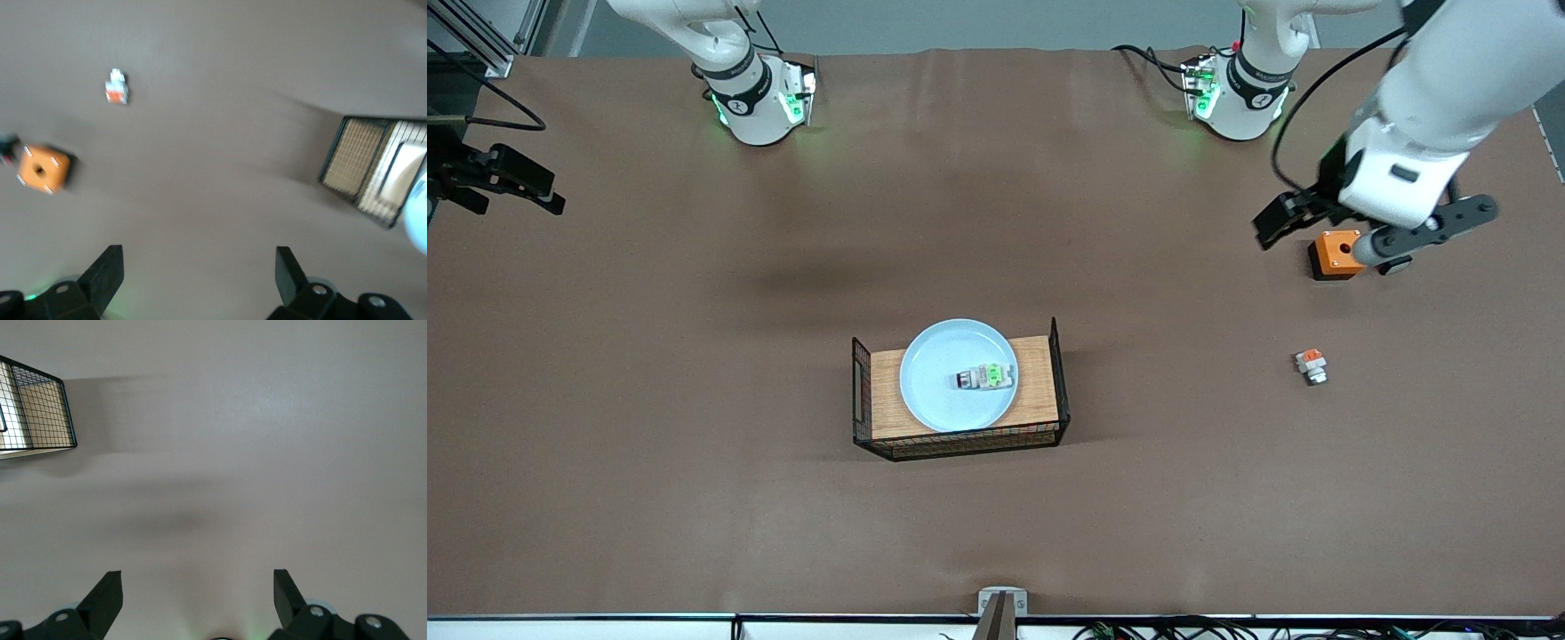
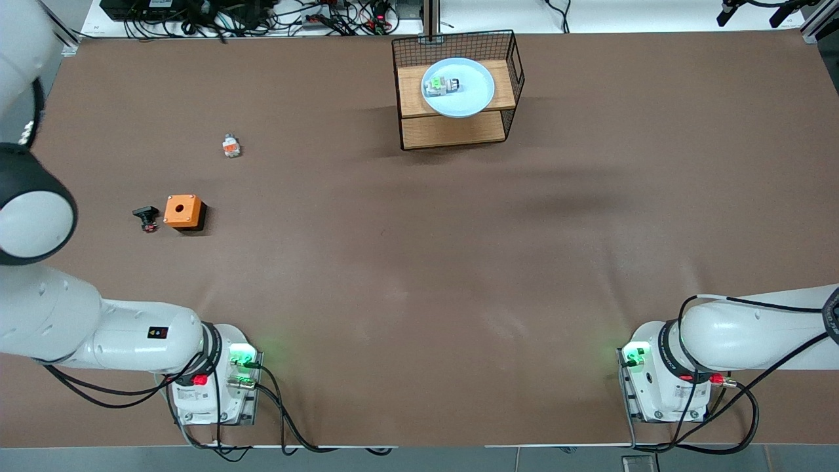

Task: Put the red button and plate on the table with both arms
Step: 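Reach the left gripper down to the white-green button on the plate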

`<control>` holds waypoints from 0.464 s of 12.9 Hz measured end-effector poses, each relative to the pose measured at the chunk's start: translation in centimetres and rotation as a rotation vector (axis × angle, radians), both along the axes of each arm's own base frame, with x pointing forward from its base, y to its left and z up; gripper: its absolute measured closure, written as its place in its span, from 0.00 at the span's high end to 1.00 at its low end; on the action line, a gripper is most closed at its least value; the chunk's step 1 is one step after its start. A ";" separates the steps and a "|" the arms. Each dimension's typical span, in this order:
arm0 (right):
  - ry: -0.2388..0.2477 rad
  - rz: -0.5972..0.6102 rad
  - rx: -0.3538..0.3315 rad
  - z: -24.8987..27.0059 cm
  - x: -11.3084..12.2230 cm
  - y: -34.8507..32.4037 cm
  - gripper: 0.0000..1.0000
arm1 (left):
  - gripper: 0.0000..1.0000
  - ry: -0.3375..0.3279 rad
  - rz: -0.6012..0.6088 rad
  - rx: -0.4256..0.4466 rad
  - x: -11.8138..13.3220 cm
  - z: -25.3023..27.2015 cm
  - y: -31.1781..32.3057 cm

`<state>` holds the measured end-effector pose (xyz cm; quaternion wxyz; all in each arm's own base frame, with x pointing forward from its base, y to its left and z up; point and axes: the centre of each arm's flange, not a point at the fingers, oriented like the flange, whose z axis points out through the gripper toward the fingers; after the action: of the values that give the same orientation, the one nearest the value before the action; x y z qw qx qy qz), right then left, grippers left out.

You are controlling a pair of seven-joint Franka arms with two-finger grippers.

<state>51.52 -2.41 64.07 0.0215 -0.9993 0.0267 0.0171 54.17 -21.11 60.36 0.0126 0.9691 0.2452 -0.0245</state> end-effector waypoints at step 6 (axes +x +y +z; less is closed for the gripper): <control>0.003 -0.018 0.015 0.0 0.0 -0.2 1.00 | 1.00 -0.019 0.672 -0.145 3.9 -3.4 -11.4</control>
<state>51.48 -2.58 64.03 0.0289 -0.9988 0.0357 0.0188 58.05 -32.52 56.99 0.0909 0.8309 0.5483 -0.0274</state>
